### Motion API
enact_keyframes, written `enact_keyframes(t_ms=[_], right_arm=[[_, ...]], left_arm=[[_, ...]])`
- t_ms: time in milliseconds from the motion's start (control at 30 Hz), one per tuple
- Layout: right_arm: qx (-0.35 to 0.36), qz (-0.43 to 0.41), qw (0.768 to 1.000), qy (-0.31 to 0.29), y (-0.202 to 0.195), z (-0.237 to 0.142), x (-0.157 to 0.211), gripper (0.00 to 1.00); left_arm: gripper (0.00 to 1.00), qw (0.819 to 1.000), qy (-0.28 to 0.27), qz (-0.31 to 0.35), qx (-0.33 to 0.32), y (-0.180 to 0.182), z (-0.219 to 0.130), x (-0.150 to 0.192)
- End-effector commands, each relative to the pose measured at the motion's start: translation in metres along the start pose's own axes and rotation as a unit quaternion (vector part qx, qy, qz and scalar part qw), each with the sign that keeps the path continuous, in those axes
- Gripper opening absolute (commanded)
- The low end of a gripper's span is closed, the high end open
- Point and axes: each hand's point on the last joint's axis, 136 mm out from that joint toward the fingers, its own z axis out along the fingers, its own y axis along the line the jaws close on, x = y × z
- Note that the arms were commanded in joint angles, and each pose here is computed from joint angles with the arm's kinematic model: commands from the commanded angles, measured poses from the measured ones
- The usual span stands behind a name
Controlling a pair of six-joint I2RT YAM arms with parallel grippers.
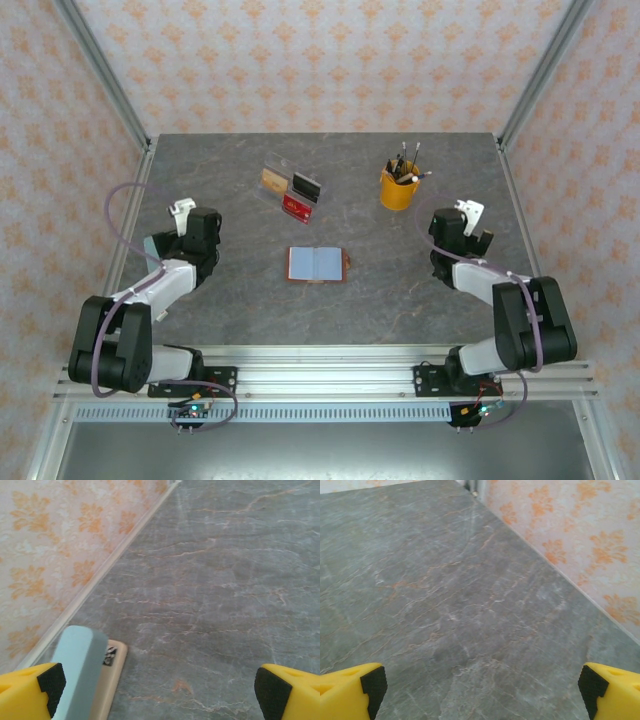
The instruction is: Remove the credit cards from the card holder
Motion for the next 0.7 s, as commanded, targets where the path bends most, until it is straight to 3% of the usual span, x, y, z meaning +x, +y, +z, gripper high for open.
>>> enact_keyframes(t_ms=[0, 333, 667], right_arm=[[-0.055, -0.012, 0.998, -0.039, 0.018, 0.000, -0.013, 1.00], [-0.137, -0.003, 0.989, -0.057, 0.034, 0.000, 0.002, 1.00], [-0.153, -0.007, 0.986, -0.061, 0.038, 0.001, 0.010, 1.00]], left_arm=[[1.00, 0.996, -0.067, -0.008, 0.057, -0.017, -0.003, -0.022], [1.00, 0.981, -0.105, 0.000, 0.161, -0.044, -0.010, -0.018], [1.00, 0.975, -0.127, -0.010, 0.181, -0.046, -0.017, -0.019]])
